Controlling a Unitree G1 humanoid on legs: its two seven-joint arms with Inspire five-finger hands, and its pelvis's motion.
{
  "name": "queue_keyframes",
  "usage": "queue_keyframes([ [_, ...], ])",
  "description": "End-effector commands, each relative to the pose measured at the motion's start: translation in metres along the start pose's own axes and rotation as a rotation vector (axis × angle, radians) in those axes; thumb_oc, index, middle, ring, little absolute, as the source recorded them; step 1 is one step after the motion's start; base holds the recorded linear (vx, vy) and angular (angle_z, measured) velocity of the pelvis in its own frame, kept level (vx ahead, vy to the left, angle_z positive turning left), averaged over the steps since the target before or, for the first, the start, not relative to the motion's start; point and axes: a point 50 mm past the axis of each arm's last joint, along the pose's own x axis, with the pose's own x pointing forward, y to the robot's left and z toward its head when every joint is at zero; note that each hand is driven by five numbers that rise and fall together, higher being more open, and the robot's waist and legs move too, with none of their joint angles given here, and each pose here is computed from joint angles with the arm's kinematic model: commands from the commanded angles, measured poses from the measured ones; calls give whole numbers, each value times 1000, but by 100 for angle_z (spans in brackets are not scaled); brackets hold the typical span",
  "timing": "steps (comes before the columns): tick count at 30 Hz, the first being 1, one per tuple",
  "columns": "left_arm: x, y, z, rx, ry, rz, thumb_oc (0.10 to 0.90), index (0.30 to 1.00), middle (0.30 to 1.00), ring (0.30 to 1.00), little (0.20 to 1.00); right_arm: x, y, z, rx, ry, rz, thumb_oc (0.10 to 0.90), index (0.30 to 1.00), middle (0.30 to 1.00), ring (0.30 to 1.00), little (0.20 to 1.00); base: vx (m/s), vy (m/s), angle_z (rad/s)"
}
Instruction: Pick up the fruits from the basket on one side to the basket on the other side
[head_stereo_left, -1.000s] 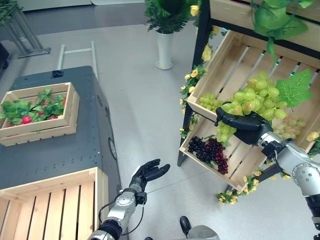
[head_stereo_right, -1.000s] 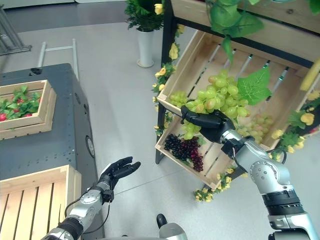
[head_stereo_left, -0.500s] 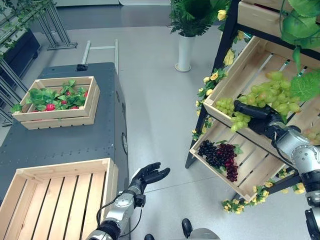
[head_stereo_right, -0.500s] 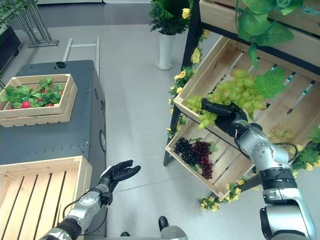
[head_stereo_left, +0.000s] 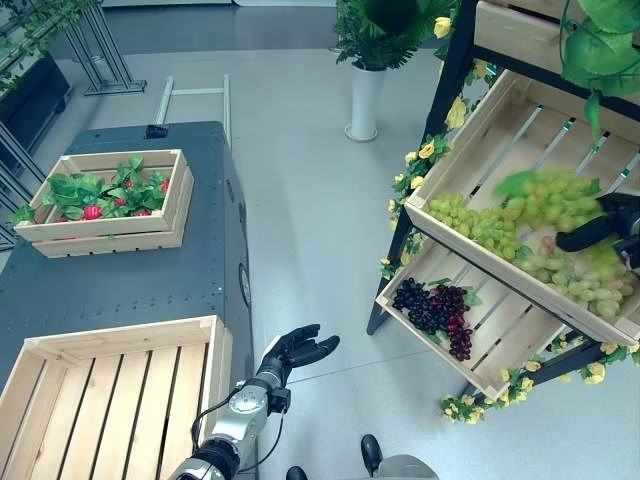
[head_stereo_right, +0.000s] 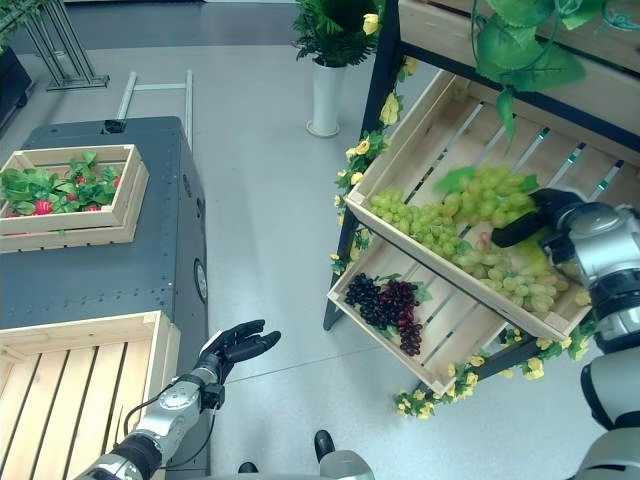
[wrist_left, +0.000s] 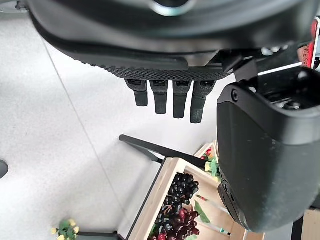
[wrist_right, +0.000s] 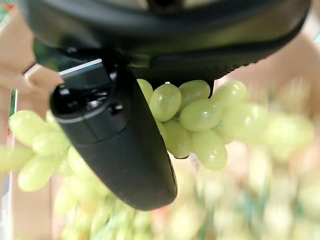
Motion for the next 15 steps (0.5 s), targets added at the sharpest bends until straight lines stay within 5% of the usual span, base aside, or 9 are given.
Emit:
queue_keyframes([
  [1, 14, -5, 51, 56, -197, -62, 800, 900, 900, 900, 900, -38, -82, 42, -93, -151, -284, 400, 300, 300, 300, 300, 0, 0, 0],
  [15, 14, 1, 55, 48, -202, -62, 800, 900, 900, 900, 900, -27, -67, 30, -6, -132, -308, 400, 300, 300, 300, 300, 0, 0, 0],
])
